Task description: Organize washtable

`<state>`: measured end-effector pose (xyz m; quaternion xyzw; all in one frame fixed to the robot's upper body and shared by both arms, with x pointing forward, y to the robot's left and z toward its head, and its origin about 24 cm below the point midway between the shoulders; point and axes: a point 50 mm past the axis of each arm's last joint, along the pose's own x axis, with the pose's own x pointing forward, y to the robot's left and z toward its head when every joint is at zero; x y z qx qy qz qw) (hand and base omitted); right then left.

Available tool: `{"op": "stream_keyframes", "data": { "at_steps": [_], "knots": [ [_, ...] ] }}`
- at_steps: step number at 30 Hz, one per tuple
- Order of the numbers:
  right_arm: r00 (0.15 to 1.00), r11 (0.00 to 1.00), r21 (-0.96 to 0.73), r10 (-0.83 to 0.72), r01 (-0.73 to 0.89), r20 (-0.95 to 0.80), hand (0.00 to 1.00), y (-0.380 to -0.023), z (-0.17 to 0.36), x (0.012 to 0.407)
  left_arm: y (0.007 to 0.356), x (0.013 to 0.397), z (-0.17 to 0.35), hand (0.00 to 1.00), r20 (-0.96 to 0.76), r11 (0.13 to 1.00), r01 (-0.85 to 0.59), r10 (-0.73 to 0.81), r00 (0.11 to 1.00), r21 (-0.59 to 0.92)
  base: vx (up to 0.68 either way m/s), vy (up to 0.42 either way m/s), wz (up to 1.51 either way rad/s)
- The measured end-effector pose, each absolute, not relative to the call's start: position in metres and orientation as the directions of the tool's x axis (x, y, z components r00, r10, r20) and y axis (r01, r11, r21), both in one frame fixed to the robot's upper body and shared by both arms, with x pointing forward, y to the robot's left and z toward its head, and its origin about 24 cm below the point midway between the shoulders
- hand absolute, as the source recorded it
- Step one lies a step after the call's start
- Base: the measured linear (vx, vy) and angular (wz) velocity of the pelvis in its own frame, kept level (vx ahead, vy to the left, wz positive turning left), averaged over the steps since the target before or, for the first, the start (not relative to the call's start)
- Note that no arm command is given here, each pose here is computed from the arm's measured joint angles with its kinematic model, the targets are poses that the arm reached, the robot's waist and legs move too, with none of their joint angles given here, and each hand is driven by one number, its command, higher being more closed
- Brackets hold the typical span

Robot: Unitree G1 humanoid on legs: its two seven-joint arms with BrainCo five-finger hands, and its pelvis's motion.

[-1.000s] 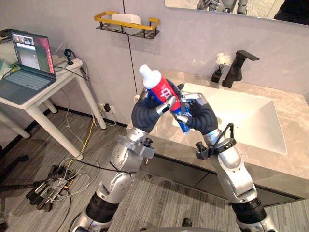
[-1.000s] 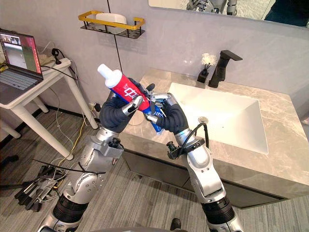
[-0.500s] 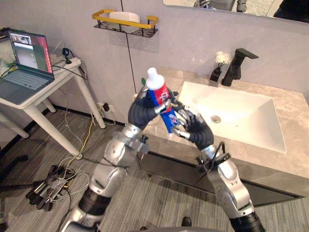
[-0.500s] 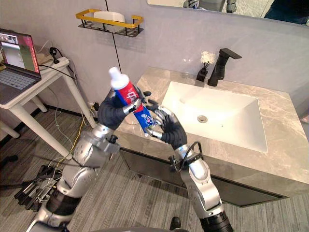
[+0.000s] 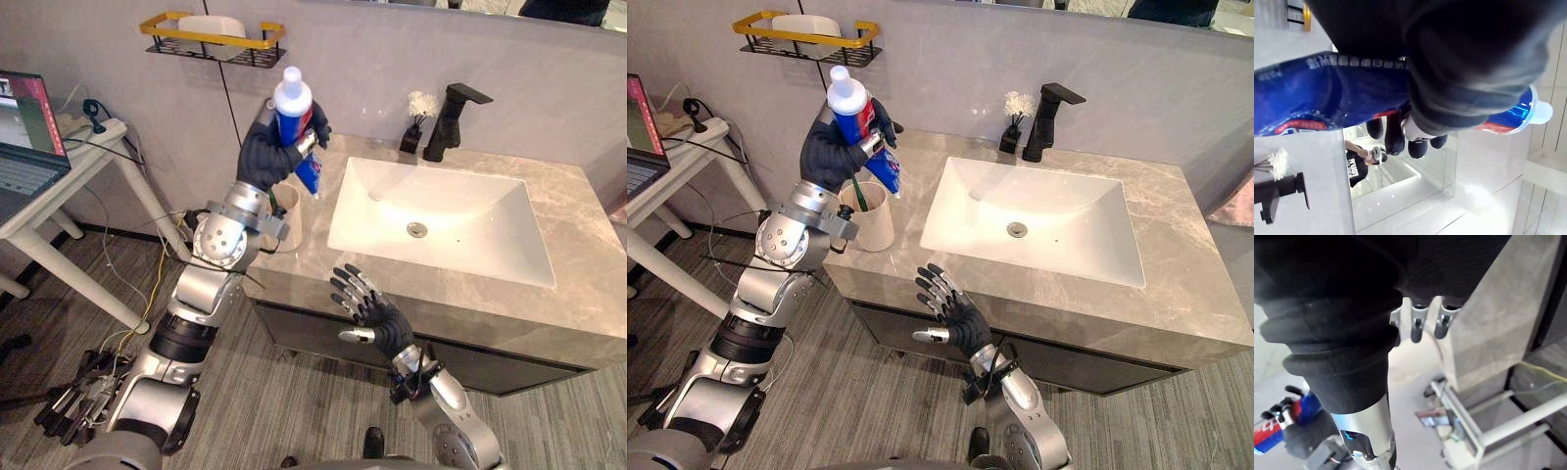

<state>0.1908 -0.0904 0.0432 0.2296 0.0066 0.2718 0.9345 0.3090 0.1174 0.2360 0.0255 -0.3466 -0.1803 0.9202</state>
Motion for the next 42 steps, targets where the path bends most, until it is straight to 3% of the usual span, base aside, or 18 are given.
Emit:
{"op": "stream_keyframes", "data": {
  "at_steps": [6,14,42],
  "knots": [
    [0.866,0.756,0.458,0.496,-0.468,0.067,0.0,-0.094,0.034,0.181,0.115,0.309,0.247,1.0,0.662,0.939,0.275,-0.34,0.668,0.204,-0.01,-0.002,-0.05],
    [0.877,0.763,0.467,0.477,-0.448,0.061,0.0,-0.096,0.032,0.179,0.134,0.316,0.249,1.0,0.677,0.973,0.155,-0.228,0.699,0.168,0.0,0.0,0.0],
    [0.9,0.767,0.496,0.431,-0.406,0.07,0.0,-0.102,0.032,0.18,0.143,0.315,0.22,1.0,0.625,0.987,0.122,-0.159,0.764,0.103,0.0,0.0,-0.01]
  ]
}}
